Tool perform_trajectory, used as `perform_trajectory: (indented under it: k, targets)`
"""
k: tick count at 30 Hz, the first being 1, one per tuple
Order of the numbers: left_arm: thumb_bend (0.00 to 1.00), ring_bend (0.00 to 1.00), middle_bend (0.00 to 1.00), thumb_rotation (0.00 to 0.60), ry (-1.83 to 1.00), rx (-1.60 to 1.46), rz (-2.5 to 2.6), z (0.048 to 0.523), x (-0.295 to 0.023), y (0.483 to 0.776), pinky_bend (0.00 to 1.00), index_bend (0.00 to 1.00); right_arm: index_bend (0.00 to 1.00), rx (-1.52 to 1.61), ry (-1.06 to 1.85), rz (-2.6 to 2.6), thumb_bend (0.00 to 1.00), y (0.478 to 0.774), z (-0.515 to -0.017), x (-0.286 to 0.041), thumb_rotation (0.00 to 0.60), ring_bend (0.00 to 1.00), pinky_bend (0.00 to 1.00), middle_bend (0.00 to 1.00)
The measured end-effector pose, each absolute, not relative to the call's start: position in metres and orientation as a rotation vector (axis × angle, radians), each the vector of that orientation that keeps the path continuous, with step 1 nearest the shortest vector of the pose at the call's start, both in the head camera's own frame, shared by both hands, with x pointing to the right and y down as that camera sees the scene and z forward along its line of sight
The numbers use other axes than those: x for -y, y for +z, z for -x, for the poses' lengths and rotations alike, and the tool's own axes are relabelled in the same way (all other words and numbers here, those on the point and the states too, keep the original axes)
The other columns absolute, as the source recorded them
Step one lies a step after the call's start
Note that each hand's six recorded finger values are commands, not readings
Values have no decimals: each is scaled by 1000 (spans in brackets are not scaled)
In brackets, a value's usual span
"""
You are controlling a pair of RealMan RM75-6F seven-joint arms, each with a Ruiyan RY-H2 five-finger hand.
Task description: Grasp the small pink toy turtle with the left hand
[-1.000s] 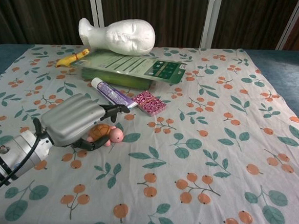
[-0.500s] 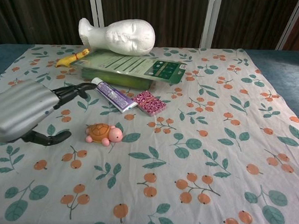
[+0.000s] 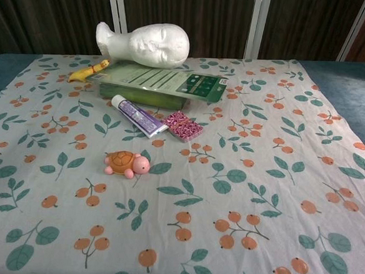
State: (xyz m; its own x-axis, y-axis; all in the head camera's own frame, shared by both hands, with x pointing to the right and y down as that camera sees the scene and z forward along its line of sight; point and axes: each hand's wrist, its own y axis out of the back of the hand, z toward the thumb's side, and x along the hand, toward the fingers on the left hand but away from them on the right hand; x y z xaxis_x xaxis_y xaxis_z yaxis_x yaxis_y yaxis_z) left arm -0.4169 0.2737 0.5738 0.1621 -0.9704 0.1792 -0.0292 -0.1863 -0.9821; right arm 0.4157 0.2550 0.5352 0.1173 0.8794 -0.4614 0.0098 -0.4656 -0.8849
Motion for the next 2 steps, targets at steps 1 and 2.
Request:
perform_trajectory:
  k: [1, 2]
  targets:
    - [300, 0, 41, 600, -1213, -1031, 1449, 420, -274, 573, 82, 0, 0, 882, 1443, 1637, 173, 536, -415, -255, 600, 0, 0, 0]
    - [299, 0, 42, 600, -1231, -1026, 1455, 421, -275, 573, 82, 0, 0, 881, 1440, 1638, 173, 536, -414, -255, 600, 0, 0, 0]
